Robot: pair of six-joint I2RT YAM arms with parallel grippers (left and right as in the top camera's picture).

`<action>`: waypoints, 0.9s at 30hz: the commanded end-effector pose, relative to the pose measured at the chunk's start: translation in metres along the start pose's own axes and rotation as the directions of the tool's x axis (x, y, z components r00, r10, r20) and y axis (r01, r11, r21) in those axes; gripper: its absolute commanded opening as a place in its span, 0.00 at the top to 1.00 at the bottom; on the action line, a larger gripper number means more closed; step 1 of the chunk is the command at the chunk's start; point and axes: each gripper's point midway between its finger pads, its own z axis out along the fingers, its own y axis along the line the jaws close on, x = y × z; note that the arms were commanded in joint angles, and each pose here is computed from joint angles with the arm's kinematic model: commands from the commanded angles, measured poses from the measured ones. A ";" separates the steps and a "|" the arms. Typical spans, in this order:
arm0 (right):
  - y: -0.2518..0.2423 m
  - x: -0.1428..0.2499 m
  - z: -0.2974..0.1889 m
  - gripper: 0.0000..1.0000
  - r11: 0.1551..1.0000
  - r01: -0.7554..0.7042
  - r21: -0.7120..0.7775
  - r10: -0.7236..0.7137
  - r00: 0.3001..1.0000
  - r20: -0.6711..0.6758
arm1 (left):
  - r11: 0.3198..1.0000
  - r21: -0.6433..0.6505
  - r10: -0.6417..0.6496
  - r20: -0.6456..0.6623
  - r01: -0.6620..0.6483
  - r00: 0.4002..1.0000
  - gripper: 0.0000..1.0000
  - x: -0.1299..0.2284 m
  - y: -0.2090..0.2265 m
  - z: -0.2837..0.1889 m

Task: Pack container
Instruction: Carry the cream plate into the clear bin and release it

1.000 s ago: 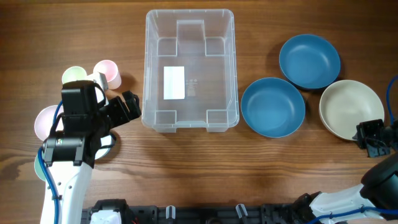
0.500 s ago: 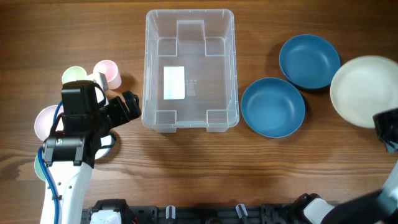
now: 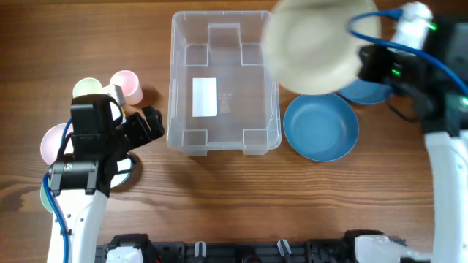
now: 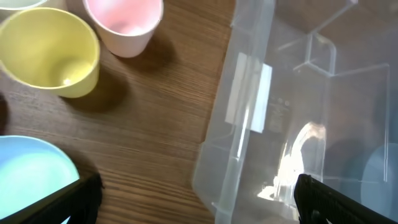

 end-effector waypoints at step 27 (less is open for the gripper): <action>0.093 0.080 0.298 0.85 0.974 0.221 -0.049 -0.227 0.947 -0.226 | 0.990 -0.141 0.001 -0.034 -0.006 0.999 0.00 -0.070 0.032 -0.036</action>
